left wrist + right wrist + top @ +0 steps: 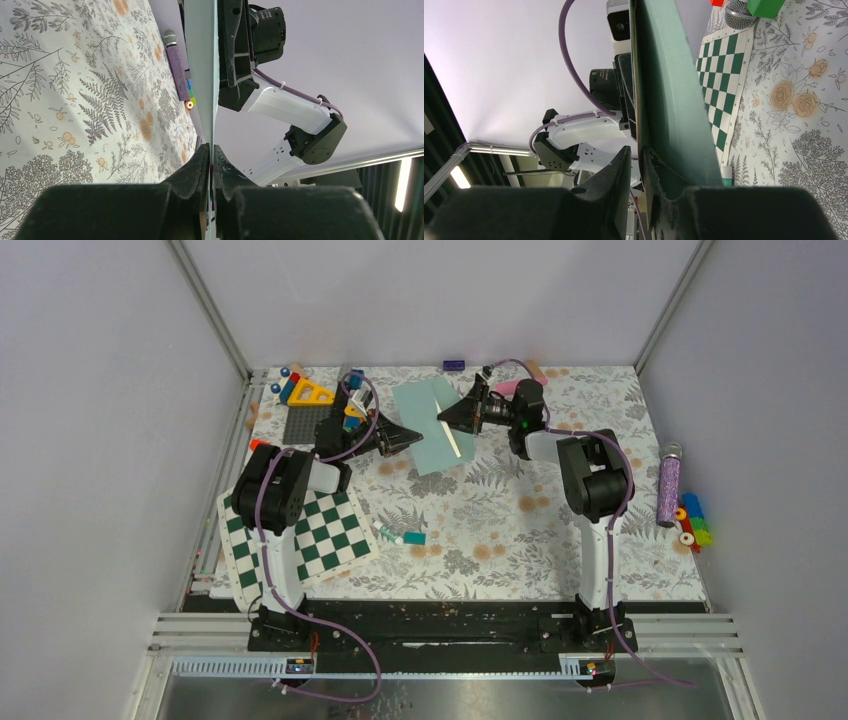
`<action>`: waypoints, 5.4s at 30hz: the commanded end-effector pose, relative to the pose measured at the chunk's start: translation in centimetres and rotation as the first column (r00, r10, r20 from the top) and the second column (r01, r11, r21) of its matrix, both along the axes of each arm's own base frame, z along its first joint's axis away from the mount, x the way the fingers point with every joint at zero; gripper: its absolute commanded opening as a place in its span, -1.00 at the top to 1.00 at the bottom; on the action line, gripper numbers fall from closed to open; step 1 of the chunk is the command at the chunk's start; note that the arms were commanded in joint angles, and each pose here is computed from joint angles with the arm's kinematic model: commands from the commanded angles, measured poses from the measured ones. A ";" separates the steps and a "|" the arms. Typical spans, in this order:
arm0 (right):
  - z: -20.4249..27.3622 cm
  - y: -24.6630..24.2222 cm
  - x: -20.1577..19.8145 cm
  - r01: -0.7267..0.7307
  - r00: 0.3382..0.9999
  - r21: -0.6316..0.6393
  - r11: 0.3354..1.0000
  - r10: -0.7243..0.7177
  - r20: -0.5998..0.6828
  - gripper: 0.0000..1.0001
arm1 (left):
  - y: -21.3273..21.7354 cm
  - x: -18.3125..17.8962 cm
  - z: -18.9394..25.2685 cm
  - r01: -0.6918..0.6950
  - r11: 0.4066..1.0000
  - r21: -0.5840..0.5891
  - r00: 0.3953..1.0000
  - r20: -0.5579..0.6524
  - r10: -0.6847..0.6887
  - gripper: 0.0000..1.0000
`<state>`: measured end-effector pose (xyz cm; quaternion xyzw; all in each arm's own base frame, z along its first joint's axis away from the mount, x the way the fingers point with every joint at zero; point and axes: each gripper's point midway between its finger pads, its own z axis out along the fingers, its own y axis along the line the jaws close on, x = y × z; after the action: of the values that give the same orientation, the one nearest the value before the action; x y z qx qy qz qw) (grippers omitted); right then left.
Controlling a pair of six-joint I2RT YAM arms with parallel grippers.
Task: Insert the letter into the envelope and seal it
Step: Place the letter in the envelope, then place the envelope at the center of the board.
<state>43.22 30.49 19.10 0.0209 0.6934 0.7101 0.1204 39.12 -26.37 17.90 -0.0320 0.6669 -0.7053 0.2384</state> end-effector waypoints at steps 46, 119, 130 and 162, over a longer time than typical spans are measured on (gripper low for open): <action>1.7 -1.5 0.9 0.157 0.983 0.036 0.987 -0.160 0.093 1.00 | -0.1 -0.7 2.3 0.008 1.000 -0.024 0.995 0.095 -0.006 0.89; 2.0 -0.6 0.0 0.167 0.979 0.011 0.986 -0.167 0.112 0.03 | -0.3 -0.9 2.3 0.014 1.000 -0.023 0.995 0.100 -0.011 0.89; 5.1 -3.6 0.5 0.207 0.955 -0.027 0.978 -0.196 0.221 -0.19 | -0.3 -0.9 2.4 0.014 1.000 -0.024 0.995 0.102 -0.012 0.89; 0.0 -8.8 -2.9 0.263 0.918 -0.587 0.765 -0.012 0.396 -0.10 | -4.1 -2.3 -1.2 0.139 0.990 0.019 0.988 0.063 -0.140 0.76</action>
<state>40.60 23.09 18.78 -0.0771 0.8285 0.4786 0.2804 36.79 -29.97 16.10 0.0002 0.6726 -0.7161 0.1863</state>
